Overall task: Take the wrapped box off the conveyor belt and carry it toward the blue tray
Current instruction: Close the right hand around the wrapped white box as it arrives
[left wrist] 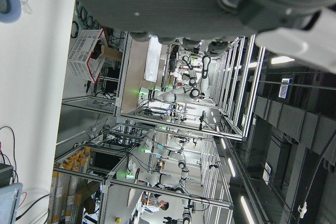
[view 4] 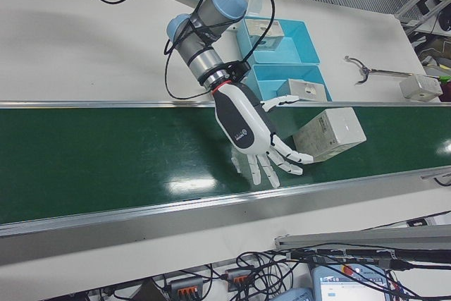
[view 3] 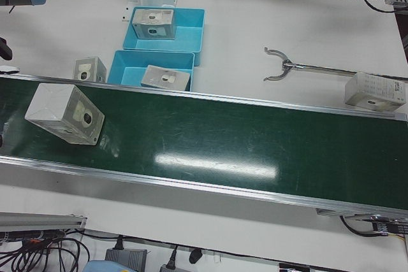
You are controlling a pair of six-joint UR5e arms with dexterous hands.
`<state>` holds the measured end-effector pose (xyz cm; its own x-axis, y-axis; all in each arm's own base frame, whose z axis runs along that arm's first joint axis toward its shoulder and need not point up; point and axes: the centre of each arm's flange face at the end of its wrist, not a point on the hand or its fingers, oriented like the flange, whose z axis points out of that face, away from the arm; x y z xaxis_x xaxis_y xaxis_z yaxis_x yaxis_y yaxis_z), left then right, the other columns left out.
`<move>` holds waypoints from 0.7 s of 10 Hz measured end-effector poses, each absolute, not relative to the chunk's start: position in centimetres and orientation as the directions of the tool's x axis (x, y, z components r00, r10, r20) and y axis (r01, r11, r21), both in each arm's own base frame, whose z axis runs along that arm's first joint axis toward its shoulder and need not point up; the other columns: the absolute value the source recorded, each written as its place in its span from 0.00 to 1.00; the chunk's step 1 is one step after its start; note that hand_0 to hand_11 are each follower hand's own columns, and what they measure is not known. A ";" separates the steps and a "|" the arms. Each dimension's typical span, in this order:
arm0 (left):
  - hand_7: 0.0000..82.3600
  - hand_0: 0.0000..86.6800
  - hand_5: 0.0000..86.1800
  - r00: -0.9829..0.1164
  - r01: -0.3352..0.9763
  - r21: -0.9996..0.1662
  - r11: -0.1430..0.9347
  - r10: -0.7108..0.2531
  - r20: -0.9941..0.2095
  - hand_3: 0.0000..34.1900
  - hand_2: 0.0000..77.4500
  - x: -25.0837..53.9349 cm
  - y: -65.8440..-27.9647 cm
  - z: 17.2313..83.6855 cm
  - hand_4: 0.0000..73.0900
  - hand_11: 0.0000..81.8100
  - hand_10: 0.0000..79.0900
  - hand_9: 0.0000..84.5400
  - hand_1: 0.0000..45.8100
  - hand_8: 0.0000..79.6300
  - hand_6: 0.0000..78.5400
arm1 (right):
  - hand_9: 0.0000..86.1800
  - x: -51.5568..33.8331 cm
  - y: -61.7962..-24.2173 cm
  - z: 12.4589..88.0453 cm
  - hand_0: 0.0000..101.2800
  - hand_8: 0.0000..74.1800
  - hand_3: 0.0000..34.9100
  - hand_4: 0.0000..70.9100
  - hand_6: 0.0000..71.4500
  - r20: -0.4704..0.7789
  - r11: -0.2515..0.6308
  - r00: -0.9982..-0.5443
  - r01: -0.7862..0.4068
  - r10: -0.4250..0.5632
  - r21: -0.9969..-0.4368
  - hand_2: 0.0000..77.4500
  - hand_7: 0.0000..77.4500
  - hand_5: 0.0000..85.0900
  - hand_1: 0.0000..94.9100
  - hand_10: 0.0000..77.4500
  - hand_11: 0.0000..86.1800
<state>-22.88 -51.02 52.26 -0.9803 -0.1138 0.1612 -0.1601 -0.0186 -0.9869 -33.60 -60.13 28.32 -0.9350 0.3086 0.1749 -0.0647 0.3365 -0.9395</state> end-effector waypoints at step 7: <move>0.01 0.00 0.01 -0.980 -0.160 -0.987 -0.019 -0.114 0.161 0.00 0.01 -22.9 -51.0 52.3 0.00 0.00 0.00 0.00 0.00 0.01 0.00 | 0.07 -34.1 -60.1 28.7 0.42 0.01 0.86 0.08 0.00 0.171 0.327 -0.936 -0.065 0.309 -0.943 0.20 0.24 0.25 0.12 0.02 0.03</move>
